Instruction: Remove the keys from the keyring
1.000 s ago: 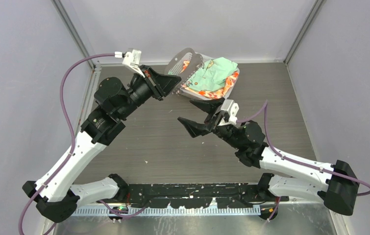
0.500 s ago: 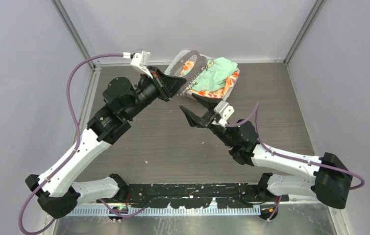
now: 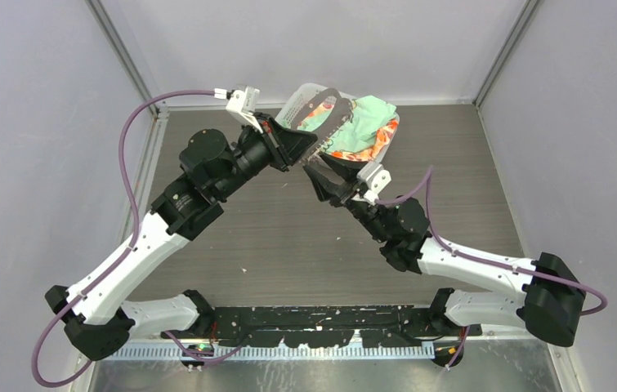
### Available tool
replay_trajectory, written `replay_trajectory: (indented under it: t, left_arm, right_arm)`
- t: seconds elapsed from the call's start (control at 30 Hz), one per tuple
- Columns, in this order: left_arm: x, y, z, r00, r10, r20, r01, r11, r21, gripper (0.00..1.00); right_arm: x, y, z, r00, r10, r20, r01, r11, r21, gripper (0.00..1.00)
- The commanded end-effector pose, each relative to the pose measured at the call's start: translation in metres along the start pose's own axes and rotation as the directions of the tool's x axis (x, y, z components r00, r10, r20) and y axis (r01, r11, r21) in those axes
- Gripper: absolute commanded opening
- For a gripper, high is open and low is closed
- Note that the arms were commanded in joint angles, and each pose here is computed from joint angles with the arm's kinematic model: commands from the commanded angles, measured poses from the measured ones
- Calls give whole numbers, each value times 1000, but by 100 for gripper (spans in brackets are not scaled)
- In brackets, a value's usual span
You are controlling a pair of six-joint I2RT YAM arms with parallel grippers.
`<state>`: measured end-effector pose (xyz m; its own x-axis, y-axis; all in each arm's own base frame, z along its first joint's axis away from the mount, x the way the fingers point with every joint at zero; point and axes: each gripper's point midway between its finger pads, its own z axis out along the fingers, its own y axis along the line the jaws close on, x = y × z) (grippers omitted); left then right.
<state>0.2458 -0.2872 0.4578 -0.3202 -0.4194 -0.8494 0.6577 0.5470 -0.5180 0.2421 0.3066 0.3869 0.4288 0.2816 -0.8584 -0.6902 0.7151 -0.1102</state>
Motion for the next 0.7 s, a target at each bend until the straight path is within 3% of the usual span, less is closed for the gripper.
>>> replay_trajectory:
  t: [0.0,0.13,0.4,0.57,0.67]
  left_arm:
    - [-37,-24,-1,993,6,117,-14,998,67,1]
    - [-38,-27,1,993,5,119,-14,997,73,1]
    - [-41,-23,0,990,8,138,-15,999,50,1]
    - [-40,-17,-2,989,15,146,-19,999,25,1]
    - [-38,-6,-6,986,23,165,-20,1000,-18,0]
  right_arm:
    - [-22,-6,13,998,3,62,-5,1000,31,46]
    - [-20,-7,14,999,-7,52,5,999,40,42]
    - [-17,-8,8,1000,10,28,-12,999,46,20]
    - [-19,-9,3,1000,29,5,-29,999,44,1]
    - [-18,-8,-4,998,45,-37,-43,999,32,1]
